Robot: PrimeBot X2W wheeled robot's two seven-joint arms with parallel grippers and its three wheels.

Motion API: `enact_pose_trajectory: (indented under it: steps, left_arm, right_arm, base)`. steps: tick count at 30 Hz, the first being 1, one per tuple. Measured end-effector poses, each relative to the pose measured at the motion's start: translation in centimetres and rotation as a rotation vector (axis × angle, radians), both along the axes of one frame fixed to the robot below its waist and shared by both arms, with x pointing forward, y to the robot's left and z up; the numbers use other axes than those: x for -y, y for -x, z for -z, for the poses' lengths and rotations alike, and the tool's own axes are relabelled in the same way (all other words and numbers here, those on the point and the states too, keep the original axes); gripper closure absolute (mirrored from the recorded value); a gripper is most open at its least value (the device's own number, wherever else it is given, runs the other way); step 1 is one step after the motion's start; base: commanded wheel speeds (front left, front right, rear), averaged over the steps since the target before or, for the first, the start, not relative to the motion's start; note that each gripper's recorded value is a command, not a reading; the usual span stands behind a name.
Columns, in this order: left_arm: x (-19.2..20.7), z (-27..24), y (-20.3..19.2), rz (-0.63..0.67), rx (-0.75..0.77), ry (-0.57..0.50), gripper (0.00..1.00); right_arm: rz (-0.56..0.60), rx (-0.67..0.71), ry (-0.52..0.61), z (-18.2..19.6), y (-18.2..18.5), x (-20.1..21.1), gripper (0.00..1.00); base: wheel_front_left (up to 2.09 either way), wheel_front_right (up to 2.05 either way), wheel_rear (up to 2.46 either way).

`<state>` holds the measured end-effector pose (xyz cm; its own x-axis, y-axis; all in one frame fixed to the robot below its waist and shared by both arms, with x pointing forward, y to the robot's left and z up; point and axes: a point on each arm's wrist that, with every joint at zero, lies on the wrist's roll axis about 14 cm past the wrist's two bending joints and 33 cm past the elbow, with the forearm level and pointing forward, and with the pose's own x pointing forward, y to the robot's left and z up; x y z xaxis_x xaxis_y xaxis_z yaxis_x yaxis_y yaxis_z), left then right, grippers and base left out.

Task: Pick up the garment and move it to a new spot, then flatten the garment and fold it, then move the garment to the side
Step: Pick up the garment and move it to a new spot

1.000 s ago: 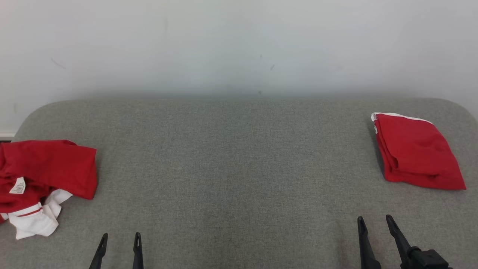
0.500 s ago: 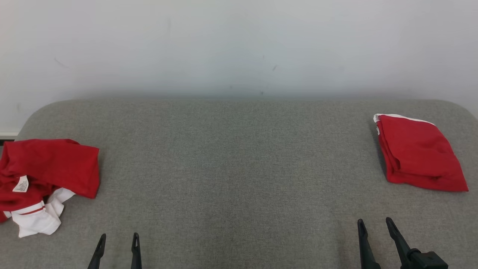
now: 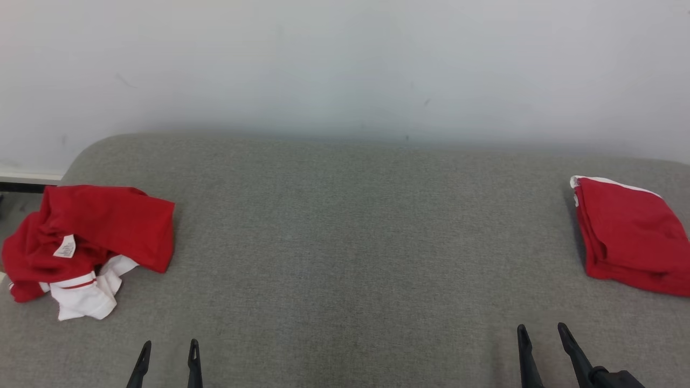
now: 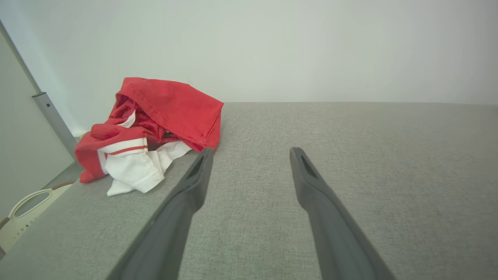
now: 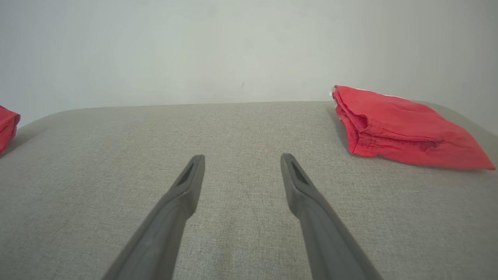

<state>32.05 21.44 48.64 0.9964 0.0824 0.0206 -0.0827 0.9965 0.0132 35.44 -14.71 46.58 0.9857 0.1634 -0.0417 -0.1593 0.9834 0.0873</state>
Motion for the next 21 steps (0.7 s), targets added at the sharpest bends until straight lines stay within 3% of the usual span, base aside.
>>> enact_pose_trajectory:
  steps: [21]
  left_arm:
    - [-8.4,0.6,8.3,-0.314,-0.012,0.006,0.00]
  right_arm:
    - [-0.288,-0.015,-0.020,0.1,-1.6,-9.6,0.00]
  base:
    - [0.00,0.00,0.00]
